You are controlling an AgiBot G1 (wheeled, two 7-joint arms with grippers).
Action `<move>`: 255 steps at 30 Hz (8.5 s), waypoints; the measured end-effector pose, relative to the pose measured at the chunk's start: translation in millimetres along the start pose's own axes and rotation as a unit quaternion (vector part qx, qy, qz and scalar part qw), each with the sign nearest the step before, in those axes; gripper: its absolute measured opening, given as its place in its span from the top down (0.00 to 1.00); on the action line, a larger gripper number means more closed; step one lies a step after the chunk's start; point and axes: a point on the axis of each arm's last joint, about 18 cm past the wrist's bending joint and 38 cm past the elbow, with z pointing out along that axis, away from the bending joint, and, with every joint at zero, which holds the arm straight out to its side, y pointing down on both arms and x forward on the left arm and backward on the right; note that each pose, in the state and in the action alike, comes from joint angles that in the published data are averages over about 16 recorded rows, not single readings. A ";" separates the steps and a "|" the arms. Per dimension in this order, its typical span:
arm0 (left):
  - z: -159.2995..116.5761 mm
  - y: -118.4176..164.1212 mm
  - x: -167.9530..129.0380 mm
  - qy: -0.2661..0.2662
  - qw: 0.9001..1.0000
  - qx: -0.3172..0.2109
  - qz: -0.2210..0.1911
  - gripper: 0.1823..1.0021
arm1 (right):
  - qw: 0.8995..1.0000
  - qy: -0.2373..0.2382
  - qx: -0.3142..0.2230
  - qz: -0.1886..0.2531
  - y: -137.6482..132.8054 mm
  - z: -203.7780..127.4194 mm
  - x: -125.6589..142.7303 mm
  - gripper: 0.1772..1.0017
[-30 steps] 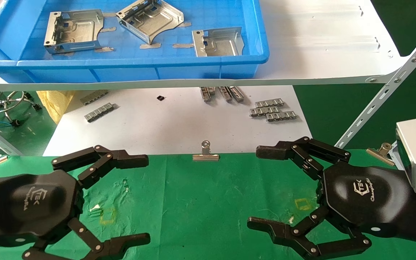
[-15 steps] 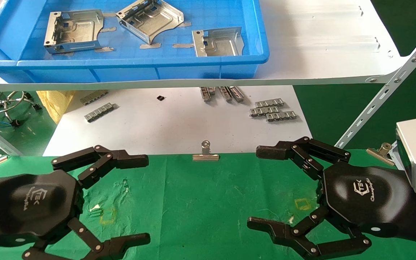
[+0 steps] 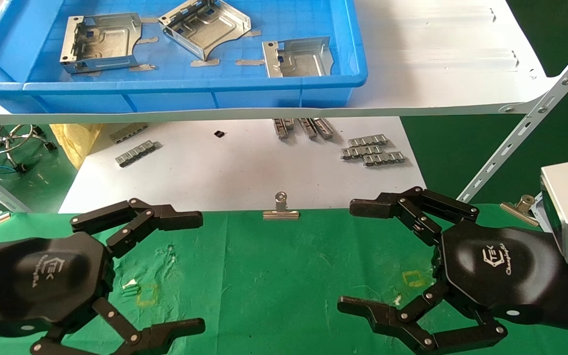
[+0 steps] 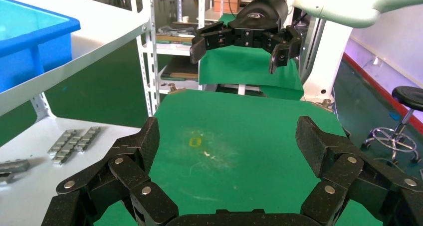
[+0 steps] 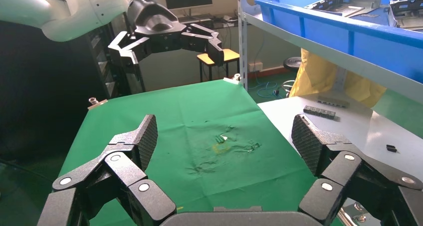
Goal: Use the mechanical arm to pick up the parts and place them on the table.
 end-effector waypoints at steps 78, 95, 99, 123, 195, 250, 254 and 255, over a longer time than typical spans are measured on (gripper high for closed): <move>86.1 -101.7 -300.8 -0.398 0.911 -0.102 0.033 0.02 | 1.000 0.000 0.000 0.000 0.0 0.0 0.0 0.98; 80.6 -93.0 -306.1 -0.420 0.899 -0.121 0.015 0.27 | 1.000 0.000 0.000 0.000 0.0 0.0 0.0 0.97; 79.7 -92.4 -306.1 -0.421 0.899 -0.122 0.014 0.38 | 1.000 0.000 0.000 0.000 0.0 0.0 0.0 0.96; 68.1 -129.2 -293.9 -0.383 0.920 -0.076 0.031 0.88 | 1.000 0.000 0.000 0.000 0.0 0.0 0.0 0.45; -66.2 123.7 -118.1 -0.001 0.917 -0.320 0.240 0.85 | 1.000 0.000 0.000 0.000 0.0 0.0 0.0 0.00; -35.0 80.8 -69.7 -0.085 0.994 -0.067 0.022 0.00 | 1.000 0.000 0.000 0.000 0.0 -0.1 0.1 0.00; -29.4 71.5 -63.7 -0.075 0.996 -0.054 0.018 0.00 | 1.000 0.000 0.000 0.000 0.0 -0.1 0.1 0.00; -28.1 69.1 -62.1 -0.073 0.996 -0.051 0.017 0.00 | 1.000 0.000 0.000 0.000 0.0 -0.1 0.1 0.00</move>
